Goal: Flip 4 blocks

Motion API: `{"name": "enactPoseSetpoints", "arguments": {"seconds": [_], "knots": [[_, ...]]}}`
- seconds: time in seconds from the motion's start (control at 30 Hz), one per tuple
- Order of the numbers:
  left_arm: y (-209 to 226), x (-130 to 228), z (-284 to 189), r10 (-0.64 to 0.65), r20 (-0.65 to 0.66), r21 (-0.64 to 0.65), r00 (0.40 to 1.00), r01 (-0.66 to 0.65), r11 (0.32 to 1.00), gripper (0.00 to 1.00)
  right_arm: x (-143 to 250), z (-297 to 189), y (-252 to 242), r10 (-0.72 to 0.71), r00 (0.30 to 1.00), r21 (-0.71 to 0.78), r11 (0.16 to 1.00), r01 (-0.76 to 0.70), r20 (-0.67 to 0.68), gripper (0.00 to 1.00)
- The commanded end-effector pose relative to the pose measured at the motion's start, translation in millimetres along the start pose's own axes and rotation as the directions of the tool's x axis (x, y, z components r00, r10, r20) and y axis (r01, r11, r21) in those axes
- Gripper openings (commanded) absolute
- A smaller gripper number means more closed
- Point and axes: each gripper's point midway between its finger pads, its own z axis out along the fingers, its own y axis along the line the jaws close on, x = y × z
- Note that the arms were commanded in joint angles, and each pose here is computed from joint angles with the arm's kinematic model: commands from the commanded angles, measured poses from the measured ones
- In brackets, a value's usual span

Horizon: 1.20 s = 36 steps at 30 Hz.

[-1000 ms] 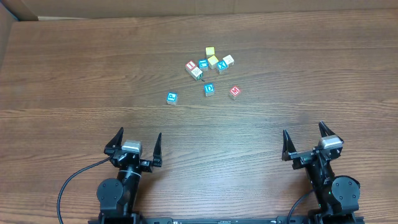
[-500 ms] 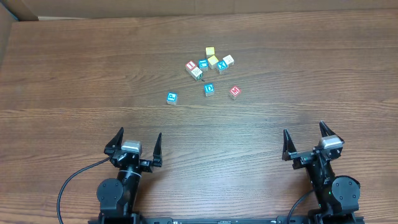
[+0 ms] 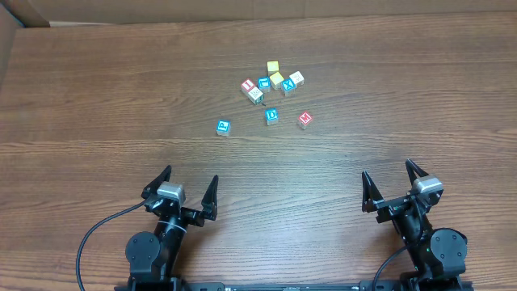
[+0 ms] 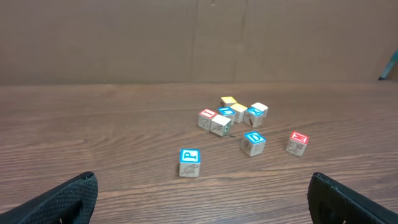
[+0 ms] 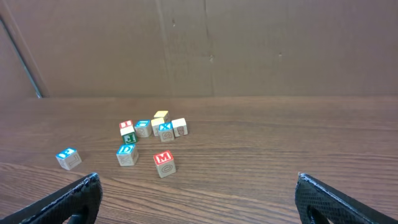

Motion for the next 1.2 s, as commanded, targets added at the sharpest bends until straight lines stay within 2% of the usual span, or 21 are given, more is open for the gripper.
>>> {"name": "enactPoseSetpoints", "arguments": {"seconds": [0.0,0.37,0.7,1.0,1.17], "knots": [[-7.5,-4.7,-1.0,-0.033,0.003,0.043,0.999,0.033,0.999,1.00,-1.1,0.1,3.2,0.008,1.000,-0.015,1.000,-0.008,0.003,1.00],[-17.3,-16.5,-4.5,-0.073,0.009,0.090,0.997,0.072,0.993,1.00,-18.2,-4.9,9.8,0.006,1.000,-0.037,0.999,-0.005,0.010,1.00],[-26.1,-53.5,-24.9,-0.084,-0.030,0.082,0.996,0.086,0.993,1.00,-40.0,-19.7,15.0,0.014,0.999,-0.031,0.999,-0.015,-0.036,1.00],[-39.8,-121.4,-36.5,-0.105,-0.108,0.095,0.989,0.116,0.989,1.00,-94.4,-36.2,30.2,0.025,0.998,-0.062,0.998,-0.028,-0.054,1.00],[-39.4,-163.0,-22.8,-0.136,-0.224,0.070,0.965,0.155,0.986,1.00,-131.0,-26.5,40.0,0.053,0.991,-0.090,0.994,-0.065,-0.126,1.00]]}}
